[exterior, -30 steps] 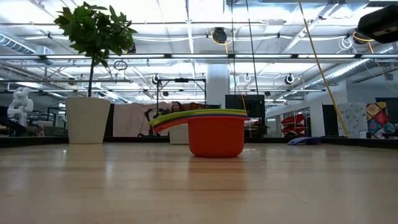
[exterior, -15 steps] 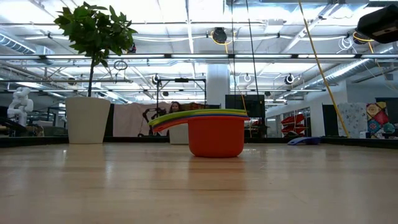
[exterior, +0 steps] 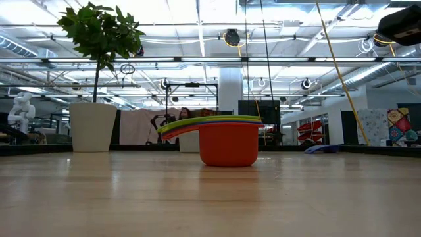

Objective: Nest measuring cups in basket
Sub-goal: Stack the light blue measuring cup on top of the green measuring cup

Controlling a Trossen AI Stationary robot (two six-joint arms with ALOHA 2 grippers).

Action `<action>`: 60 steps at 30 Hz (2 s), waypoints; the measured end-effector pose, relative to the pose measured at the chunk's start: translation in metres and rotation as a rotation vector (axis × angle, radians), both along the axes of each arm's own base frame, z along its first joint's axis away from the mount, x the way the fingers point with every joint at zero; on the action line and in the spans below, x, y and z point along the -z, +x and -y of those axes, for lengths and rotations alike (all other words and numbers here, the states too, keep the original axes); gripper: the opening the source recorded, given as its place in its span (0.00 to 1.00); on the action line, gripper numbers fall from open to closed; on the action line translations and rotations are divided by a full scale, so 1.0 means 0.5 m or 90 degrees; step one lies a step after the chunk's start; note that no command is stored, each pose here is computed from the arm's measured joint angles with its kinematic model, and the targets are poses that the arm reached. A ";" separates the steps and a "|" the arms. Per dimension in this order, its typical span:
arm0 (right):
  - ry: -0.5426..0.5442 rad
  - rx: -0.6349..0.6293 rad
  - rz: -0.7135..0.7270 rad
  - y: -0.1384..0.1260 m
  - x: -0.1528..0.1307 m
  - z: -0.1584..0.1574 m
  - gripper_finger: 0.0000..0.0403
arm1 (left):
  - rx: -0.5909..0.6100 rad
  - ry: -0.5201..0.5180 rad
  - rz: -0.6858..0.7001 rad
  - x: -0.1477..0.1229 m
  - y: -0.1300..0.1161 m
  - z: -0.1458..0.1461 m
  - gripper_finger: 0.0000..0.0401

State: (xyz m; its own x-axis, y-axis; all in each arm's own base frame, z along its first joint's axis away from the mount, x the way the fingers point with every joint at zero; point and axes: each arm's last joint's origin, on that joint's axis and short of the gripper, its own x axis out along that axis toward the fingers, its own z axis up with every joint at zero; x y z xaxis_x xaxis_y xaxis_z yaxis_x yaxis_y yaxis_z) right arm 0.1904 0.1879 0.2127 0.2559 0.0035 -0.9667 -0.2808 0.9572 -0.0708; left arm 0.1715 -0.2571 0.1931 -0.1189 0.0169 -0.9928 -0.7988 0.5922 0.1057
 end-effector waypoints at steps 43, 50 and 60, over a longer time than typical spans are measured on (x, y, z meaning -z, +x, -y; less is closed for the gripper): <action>0.025 0.015 0.019 0.006 -0.002 -0.006 0.33 | 0.013 0.015 0.006 0.049 -0.005 0.025 0.13; 0.028 0.023 0.018 0.006 -0.002 -0.006 0.33 | 0.036 0.008 0.010 0.063 -0.008 0.019 0.03; 0.032 0.025 0.021 0.006 -0.002 -0.007 0.33 | 0.108 -0.027 0.039 0.075 0.025 0.009 0.00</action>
State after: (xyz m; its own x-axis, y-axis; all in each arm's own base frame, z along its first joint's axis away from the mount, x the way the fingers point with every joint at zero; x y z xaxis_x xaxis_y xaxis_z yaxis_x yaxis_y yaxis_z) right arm 0.1935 0.1916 0.2137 0.2890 0.0404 -0.9565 -0.2407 0.9701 -0.0317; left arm 0.1839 -0.2617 0.1557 -0.0565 -0.0101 -0.9984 -0.6908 0.7224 0.0318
